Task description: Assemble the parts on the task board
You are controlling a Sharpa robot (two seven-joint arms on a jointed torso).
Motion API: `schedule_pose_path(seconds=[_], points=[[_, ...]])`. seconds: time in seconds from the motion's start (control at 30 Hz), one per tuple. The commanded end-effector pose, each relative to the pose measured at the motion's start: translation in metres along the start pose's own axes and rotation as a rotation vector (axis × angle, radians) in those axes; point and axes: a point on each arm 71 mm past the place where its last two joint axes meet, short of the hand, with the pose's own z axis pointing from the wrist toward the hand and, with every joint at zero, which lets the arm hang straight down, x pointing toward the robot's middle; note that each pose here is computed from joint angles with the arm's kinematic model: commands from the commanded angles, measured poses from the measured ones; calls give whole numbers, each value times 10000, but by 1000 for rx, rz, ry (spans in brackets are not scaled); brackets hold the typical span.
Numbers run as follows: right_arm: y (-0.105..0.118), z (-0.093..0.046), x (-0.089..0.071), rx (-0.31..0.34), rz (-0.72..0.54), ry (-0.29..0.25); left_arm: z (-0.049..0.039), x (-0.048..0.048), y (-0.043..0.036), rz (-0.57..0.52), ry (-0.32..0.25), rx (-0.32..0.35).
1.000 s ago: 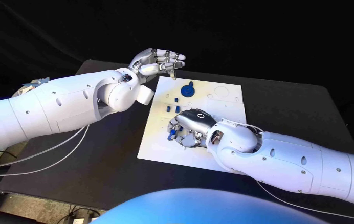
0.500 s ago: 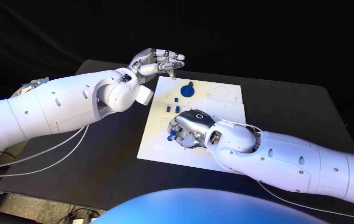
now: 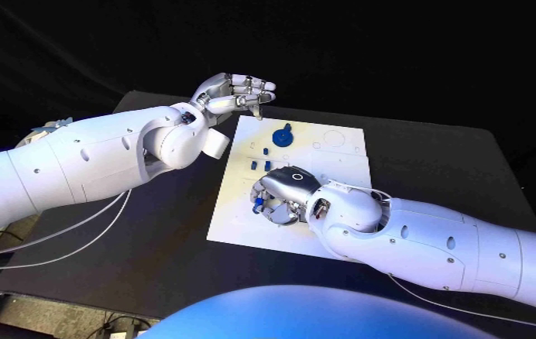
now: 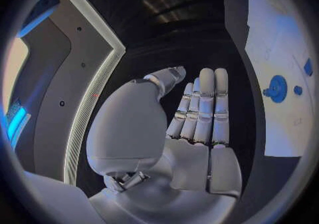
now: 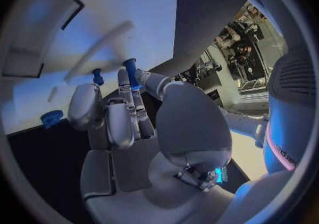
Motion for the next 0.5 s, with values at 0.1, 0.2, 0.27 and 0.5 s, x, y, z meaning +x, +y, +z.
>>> schedule_pose_path(seconds=[0.1,0.2,0.27,0.5], points=[[6,-8,47,14,-13,33,6,12,-9,-8,7,4],[4,-17,44,13,-10,31,3,7,-9,-7,5,4],[7,-30,40,9,-6,29,1,4,-9,-7,4,3],[7,-80,16,-2,8,7,-2,-4,-8,-6,3,3]])
